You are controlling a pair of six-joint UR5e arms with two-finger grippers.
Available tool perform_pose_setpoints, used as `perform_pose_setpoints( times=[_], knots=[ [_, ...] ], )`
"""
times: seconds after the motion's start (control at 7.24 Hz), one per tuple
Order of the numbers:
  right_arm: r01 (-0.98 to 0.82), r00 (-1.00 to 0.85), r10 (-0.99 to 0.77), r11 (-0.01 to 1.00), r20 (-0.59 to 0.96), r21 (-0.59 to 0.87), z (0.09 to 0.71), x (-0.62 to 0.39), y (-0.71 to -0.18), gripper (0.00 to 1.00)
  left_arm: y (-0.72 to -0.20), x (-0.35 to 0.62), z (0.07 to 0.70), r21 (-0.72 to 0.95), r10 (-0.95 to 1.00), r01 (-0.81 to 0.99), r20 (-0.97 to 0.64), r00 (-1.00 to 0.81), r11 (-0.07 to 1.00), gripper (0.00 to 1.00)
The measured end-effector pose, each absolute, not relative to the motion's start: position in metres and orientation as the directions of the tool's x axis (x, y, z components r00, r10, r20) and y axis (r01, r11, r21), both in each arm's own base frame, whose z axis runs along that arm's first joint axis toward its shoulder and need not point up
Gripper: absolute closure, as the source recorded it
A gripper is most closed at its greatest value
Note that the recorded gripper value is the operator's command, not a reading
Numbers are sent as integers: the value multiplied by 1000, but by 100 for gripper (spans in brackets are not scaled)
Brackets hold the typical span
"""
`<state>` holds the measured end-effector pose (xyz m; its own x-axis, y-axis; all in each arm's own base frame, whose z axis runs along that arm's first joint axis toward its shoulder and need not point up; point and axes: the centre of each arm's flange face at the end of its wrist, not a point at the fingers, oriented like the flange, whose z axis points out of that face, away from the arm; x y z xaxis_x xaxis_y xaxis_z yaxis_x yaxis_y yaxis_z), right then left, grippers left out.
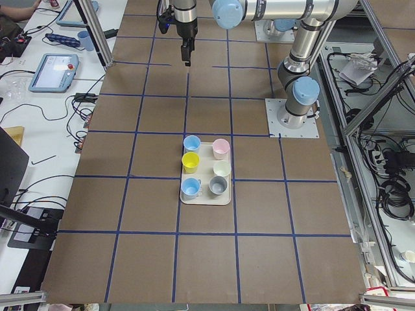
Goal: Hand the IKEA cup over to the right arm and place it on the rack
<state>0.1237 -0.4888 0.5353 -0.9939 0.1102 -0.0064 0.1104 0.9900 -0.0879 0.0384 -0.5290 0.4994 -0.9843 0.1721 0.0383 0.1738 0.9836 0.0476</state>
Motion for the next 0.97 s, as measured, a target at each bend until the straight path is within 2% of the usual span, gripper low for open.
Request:
perform_pose_setpoints(
  times=[0.28, 0.55, 0.97],
  knots=[
    [110, -994, 110, 990, -7, -90, 536, 124, -489, 0, -535, 113, 468, 62, 293, 298, 73, -953, 953, 0],
    [110, -994, 110, 990, -7, -90, 536, 124, -489, 0, -551, 180, 403, 38, 384, 387, 67, -921, 921, 0],
    [110, -994, 110, 990, -7, -92, 537, 124, -489, 0, -554, 235, 327, 35, 426, 429, 82, -901, 902, 0]
  ],
)
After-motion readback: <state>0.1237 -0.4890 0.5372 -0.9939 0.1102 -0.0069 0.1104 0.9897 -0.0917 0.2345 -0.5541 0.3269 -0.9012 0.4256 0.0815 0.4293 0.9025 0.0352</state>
